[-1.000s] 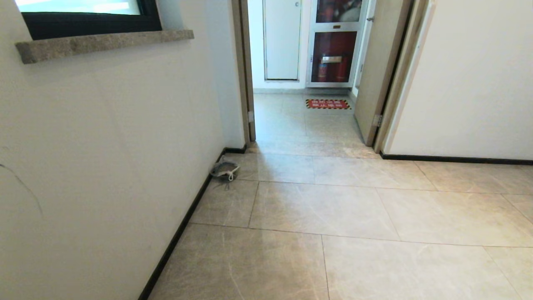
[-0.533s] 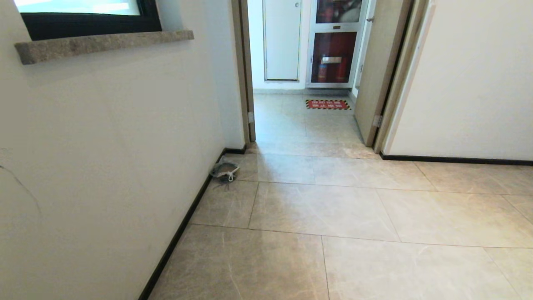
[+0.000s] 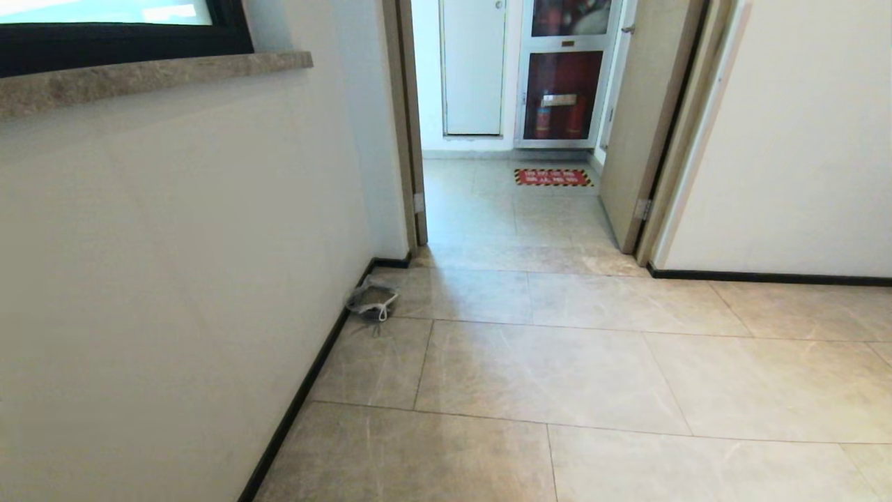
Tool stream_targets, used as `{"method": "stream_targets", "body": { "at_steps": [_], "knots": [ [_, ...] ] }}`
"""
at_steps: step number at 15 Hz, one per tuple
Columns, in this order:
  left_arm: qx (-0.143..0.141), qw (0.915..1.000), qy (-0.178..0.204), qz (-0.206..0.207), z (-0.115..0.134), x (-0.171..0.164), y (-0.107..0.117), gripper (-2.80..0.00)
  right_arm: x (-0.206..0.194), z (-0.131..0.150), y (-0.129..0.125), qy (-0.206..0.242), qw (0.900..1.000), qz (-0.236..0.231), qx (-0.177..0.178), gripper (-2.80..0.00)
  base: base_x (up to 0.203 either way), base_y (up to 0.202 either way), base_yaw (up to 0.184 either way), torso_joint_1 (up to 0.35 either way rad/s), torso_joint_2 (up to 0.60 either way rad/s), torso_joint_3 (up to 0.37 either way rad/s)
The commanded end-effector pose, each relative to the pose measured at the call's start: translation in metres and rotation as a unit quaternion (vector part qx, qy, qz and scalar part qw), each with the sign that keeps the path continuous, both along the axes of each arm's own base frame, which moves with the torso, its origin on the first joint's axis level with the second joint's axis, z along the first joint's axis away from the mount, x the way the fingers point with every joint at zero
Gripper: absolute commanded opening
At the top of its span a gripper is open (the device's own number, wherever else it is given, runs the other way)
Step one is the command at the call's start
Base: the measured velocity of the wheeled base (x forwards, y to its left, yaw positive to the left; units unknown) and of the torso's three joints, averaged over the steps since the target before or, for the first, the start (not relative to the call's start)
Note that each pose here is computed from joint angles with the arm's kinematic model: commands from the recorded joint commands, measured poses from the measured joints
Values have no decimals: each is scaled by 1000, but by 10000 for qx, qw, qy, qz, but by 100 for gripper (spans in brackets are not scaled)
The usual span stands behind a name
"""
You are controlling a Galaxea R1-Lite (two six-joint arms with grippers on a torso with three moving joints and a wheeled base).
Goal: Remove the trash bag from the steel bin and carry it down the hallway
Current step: Put the trash bag at the door
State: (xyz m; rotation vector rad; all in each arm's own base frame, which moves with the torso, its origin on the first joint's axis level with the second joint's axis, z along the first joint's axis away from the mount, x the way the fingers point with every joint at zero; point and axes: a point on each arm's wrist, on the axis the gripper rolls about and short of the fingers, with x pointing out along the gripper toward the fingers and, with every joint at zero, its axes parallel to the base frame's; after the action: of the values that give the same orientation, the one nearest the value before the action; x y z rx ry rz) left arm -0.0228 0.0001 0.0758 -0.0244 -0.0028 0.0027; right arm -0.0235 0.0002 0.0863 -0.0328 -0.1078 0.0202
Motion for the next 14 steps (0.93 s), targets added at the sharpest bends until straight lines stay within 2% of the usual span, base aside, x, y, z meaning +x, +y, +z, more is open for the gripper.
{"method": "stream_targets", "body": {
  "at_steps": [1,3,14],
  "knots": [
    [15,10000,-9,2,0,0,0,-280,3,-11,0,193,9998,5,-7,-280,193,0,-2,5,2,0],
    [7,10000,-9,2,0,0,0,-280,3,-11,0,193,9998,-2,-5,-280,141,0,2,2,2,2],
    [-1,10000,4,2,0,0,0,-280,3,-11,0,193,9998,1,-5,-280,0,0,0,0,0,0]
  ]
}}
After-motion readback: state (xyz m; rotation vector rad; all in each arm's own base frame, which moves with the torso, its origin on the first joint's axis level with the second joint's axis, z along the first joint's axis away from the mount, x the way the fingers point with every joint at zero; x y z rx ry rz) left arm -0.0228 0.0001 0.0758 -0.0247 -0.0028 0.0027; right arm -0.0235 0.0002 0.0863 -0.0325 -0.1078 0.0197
